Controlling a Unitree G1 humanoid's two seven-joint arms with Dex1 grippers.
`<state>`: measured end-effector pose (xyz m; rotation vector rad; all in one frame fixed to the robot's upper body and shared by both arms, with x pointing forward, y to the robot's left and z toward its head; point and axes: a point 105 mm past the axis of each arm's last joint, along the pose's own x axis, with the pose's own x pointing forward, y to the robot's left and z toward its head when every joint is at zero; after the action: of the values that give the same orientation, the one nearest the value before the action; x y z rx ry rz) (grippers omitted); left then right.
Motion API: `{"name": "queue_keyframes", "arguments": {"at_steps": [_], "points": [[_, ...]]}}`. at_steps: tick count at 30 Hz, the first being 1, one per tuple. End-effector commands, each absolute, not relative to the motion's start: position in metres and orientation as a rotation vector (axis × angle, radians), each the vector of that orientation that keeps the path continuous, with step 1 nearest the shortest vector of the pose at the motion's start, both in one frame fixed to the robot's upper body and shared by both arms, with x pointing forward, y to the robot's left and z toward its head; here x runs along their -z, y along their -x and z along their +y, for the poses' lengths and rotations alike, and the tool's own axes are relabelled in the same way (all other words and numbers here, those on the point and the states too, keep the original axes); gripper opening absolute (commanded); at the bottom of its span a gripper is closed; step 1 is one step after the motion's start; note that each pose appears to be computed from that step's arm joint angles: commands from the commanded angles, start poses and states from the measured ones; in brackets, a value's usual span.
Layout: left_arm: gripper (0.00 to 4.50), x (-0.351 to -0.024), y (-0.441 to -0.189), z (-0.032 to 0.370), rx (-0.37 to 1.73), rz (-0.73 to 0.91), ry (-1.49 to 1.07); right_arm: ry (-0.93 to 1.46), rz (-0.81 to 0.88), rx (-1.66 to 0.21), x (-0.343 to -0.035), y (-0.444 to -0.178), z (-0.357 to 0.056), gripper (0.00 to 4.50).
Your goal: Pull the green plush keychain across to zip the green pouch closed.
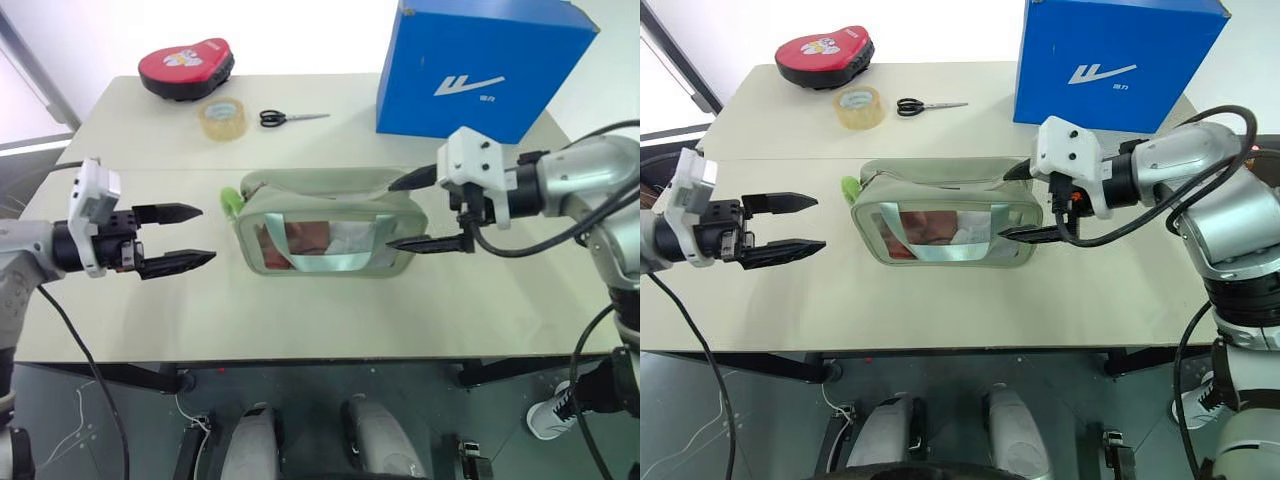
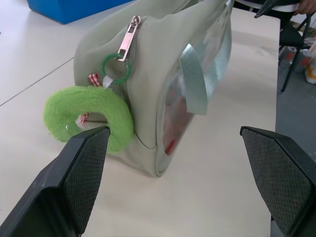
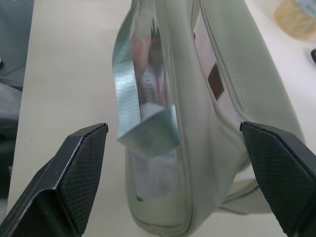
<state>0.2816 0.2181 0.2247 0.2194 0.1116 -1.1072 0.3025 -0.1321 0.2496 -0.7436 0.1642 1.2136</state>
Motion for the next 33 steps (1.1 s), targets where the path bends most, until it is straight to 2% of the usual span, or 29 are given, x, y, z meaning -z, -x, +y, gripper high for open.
{"name": "queue_keyframes", "arguments": {"at_steps": [1,4,7,8,11,19,25,33], "points": [[4.50,-0.233,-0.285,0.218,1.111,0.076,-0.252,0.764,0.145,-1.200,-0.250,-0.305,-0.133,2.99],[4.50,-0.234,-0.287,0.221,1.108,0.075,-0.256,0.749,0.148,-1.192,-0.247,-0.309,-0.132,1.74],[4.50,-0.233,-0.291,0.227,1.092,0.083,-0.261,0.755,0.145,-1.185,-0.246,-0.312,-0.131,0.25],[4.50,-0.233,-0.292,0.229,1.086,0.086,-0.259,0.756,0.140,-1.183,-0.246,-0.313,-0.131,0.06],[4.50,-0.230,-0.301,0.236,1.055,0.092,-0.271,0.754,0.128,-1.185,-0.247,-0.314,-0.129,0.06],[4.50,-0.225,-0.346,0.250,0.946,0.055,-0.196,0.766,0.119,-1.197,-0.246,-0.313,-0.126,0.06],[4.50,-0.213,-0.361,0.238,0.953,0.063,-0.200,0.769,0.112,-1.198,-0.247,-0.311,-0.126,0.06],[4.50,-0.197,-0.369,0.219,1.008,0.081,-0.131,0.771,0.112,-1.195,-0.248,-0.312,-0.126,0.06]]}}
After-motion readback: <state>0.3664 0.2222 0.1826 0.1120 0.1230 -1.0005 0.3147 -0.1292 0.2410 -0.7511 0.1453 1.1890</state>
